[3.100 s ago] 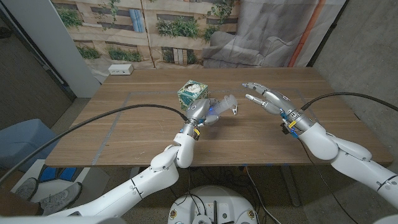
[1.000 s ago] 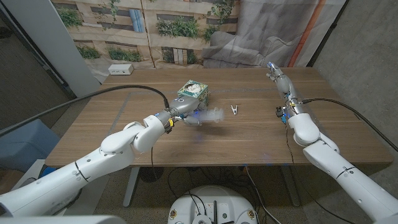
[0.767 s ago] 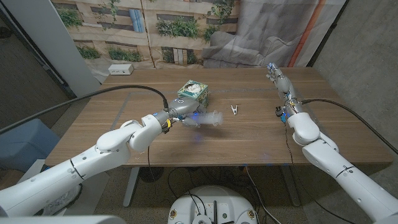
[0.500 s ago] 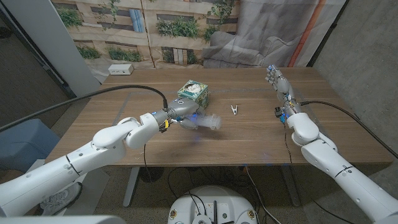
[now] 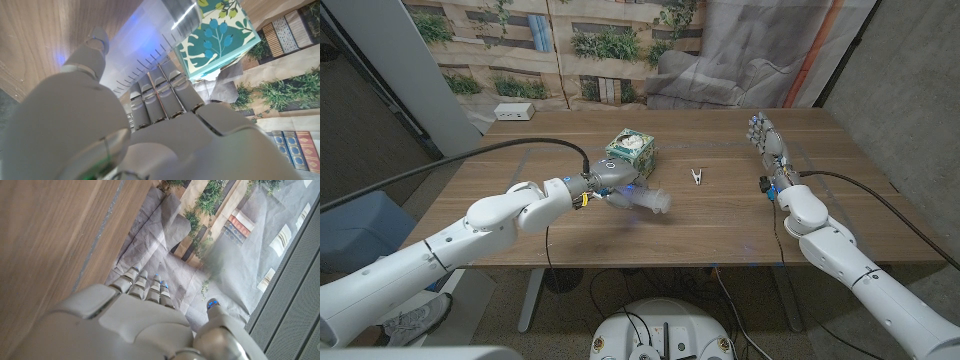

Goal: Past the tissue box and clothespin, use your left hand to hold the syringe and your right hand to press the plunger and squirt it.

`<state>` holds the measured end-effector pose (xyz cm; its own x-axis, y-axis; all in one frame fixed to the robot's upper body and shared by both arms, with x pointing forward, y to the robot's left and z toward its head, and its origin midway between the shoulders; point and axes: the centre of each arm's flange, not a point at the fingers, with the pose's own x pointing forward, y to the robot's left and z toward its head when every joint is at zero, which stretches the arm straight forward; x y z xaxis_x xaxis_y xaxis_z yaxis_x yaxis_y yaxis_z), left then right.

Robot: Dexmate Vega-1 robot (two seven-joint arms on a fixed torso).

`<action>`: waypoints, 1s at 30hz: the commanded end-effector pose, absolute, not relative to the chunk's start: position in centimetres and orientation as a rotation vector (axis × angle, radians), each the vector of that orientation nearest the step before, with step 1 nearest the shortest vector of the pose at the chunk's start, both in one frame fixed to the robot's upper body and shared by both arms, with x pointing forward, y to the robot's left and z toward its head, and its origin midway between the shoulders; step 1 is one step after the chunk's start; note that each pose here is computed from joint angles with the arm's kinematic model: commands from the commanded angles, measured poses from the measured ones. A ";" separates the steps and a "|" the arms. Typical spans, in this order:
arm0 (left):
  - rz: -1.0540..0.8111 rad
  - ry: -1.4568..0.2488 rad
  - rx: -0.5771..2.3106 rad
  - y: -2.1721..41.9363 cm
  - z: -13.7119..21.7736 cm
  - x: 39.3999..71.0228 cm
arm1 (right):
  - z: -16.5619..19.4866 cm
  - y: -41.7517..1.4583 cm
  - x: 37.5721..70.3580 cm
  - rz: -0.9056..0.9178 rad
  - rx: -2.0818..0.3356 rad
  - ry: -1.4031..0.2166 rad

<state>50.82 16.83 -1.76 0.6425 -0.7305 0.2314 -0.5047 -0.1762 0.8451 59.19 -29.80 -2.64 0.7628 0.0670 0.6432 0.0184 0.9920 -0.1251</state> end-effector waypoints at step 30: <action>-0.274 -0.799 1.933 16.1 -4.7 53.7 | -5.6 -29.2 62.8 0.062 0.017 -0.611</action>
<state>53.26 16.12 -4.52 0.7386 -0.6549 0.1598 -0.4289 -0.2737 0.8609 62.20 -29.44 -5.15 0.8077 0.0624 0.5863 -0.0634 0.9978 -0.0189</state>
